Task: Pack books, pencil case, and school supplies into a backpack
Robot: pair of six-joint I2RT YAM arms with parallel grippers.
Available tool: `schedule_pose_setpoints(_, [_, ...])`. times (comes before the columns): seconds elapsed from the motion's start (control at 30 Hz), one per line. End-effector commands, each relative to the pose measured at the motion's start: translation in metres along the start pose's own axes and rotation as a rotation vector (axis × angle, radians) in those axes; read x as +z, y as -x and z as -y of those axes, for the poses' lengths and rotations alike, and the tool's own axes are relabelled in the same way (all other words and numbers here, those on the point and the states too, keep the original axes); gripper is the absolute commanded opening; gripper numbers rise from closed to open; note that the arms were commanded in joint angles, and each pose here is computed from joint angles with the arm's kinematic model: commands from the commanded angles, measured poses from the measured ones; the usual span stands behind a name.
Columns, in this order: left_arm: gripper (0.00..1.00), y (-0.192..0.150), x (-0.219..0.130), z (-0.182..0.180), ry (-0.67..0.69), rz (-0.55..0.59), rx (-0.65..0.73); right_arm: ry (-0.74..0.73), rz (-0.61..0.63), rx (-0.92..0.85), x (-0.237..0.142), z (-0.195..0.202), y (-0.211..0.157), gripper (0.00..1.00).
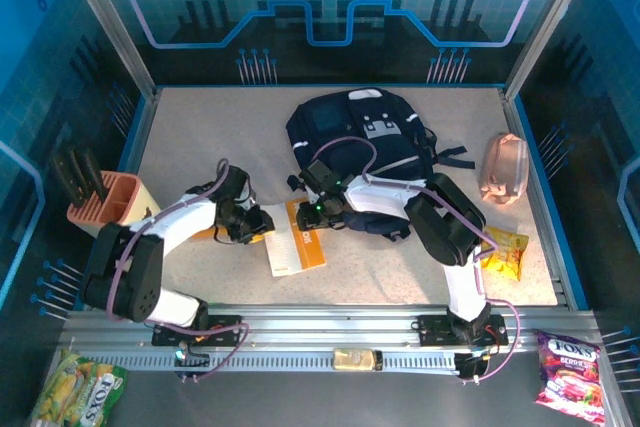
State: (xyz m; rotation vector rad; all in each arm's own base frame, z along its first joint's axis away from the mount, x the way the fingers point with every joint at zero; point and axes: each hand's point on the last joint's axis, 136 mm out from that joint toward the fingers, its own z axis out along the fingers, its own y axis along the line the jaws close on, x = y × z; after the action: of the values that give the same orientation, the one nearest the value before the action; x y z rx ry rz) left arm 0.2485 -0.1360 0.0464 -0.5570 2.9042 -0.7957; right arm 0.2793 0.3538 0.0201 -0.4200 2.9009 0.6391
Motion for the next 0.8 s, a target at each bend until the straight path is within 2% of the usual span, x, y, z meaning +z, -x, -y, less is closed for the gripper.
schedule_pose_setpoints(0.0, [0.31, -0.014, -0.012, 0.039, -0.191, -0.034, 0.070, -0.053, -0.078, 0.048, 0.020, 0.020, -0.020, 0.34])
schedule_pose_setpoints(0.17, [0.31, -0.015, 0.001, 0.036, -0.229, -0.041, 0.022, -0.054, -0.087, 0.060, 0.022, 0.023, -0.021, 0.34])
schedule_pose_setpoints(0.33, [0.30, -0.011, 0.015, 0.016, -0.140, -0.033, -0.017, -0.061, -0.089, 0.066, 0.023, 0.025, -0.022, 0.33])
schedule_pose_setpoints(0.47, [0.27, -0.007, 0.015, 0.014, -0.127, -0.013, -0.024, -0.061, -0.080, 0.065, 0.021, 0.025, -0.022, 0.33])
schedule_pose_setpoints(0.63, [0.13, -0.002, 0.006, 0.013, -0.100, 0.033, -0.017, -0.048, -0.040, 0.047, 0.013, 0.021, -0.013, 0.34])
schedule_pose_setpoints(0.73, [0.01, 0.002, -0.003, 0.009, -0.059, 0.070, -0.010, -0.016, 0.018, 0.016, -0.003, 0.009, -0.001, 0.35])
schedule_pose_setpoints(0.77, [0.00, 0.003, -0.006, 0.007, -0.045, 0.085, -0.007, -0.002, 0.043, 0.004, -0.009, 0.004, 0.004, 0.36])
